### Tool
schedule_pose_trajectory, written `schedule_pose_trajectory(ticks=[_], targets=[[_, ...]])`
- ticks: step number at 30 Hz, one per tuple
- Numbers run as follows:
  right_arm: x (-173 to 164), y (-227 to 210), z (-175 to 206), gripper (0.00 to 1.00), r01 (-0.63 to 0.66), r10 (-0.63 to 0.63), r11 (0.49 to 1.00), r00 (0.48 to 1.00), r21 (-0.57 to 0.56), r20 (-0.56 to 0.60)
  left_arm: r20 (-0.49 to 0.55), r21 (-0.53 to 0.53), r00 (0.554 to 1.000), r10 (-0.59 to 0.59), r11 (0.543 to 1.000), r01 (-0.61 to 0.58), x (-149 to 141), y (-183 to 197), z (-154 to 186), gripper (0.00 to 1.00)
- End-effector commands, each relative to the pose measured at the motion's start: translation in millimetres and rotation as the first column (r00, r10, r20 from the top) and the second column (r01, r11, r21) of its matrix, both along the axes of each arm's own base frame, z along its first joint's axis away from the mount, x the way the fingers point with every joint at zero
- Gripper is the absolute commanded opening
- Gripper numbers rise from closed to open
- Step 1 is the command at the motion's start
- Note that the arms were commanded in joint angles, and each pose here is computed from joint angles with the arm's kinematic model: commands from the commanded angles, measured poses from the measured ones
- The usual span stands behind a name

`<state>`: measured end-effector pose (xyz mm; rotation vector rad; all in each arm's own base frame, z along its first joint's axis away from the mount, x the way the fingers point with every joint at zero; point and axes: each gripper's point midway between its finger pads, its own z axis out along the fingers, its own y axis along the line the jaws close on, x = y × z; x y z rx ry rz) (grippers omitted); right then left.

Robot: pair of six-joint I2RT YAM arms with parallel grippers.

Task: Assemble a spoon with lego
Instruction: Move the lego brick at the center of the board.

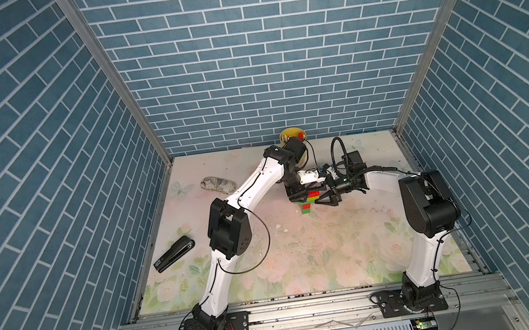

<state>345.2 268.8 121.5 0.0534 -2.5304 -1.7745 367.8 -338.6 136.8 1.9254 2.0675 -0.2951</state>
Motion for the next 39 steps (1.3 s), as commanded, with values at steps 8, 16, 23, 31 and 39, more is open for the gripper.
schedule_pose_trajectory(ticks=[8,16,23,31,39], targets=[[4,-12,33,0.98,0.021,-0.021,1.0,0.996,-0.001,0.082,0.037,-0.019,0.999,-0.007,1.0,0.008,-6,1,24,0.73],[-8,-32,57,0.99,0.042,-0.037,0.998,0.991,-0.036,0.131,0.061,-0.064,0.998,0.003,0.998,0.001,-14,3,51,0.75],[-13,-57,87,0.99,0.096,-0.073,0.99,0.975,-0.102,0.211,0.162,-0.136,0.974,0.156,0.982,-0.134,-18,25,94,0.75],[-8,-84,127,0.99,0.215,-0.129,0.955,0.922,-0.206,0.366,0.196,-0.121,0.515,0.835,0.541,-0.832,-5,151,91,0.77],[2,-84,150,0.99,0.239,-0.143,0.952,0.899,-0.191,0.415,-0.062,-0.129,-0.059,0.996,-0.066,-0.989,-42,225,22,0.79]])
